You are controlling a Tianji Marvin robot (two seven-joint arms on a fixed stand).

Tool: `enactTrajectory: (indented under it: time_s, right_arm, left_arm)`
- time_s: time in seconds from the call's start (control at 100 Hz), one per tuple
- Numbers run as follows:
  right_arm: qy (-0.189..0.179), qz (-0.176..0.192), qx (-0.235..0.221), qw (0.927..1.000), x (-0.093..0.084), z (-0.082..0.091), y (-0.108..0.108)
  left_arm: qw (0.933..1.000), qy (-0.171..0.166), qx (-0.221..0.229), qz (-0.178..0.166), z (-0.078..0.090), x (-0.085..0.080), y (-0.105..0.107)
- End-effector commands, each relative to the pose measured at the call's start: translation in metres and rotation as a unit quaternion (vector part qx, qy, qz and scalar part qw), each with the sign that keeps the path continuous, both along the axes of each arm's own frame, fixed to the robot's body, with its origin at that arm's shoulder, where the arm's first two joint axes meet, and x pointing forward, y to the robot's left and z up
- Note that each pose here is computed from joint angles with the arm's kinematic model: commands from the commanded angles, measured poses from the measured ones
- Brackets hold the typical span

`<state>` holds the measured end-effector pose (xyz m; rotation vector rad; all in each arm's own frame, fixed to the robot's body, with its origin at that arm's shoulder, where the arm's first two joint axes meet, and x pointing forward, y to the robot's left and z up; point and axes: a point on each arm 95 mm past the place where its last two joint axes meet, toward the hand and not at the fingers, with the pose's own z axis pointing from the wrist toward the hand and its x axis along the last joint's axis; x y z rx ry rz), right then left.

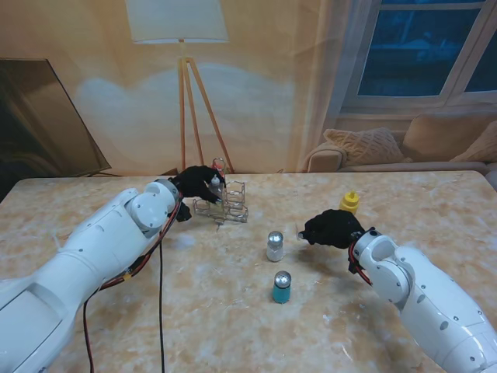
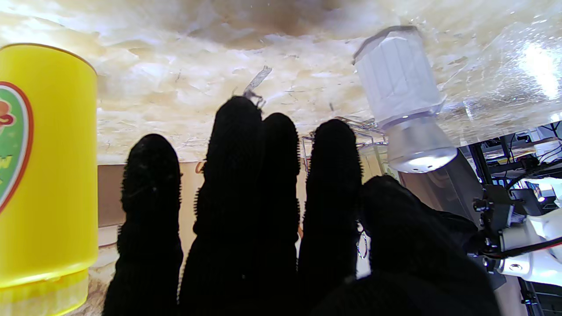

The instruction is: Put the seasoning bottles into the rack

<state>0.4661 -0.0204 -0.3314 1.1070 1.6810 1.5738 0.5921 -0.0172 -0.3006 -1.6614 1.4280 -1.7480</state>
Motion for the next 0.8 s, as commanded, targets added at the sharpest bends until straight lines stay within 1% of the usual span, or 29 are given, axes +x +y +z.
enactTrajectory:
  time_s: [0.0,0.43,0.59,0.79]
  right_arm:
    - [0.010,0.002,-0.004,0.9999,-0.003,-0.005,0.003]
    - [0.009,0.004,-0.005,0.9999,-0.003,-0.005,0.003]
    - [0.008,0.005,-0.005,0.9999,-0.003,-0.005,0.003]
    - [0.007,0.005,-0.005,0.9999,-0.004,-0.005,0.003]
  left_arm:
    - [1.0000,0.002,-0.005,-0.007,0.002,0.001,-0.008]
    - [0.9996,0.002,0.016,-0.022,-0.002,0.000,-0.004]
    - [0.9996,0.006,0.019,-0.022,-0.004,-0.001,-0.004]
    - [0.9997,0.011,0.018,-0.011,-0.010,-0.004,-0.008]
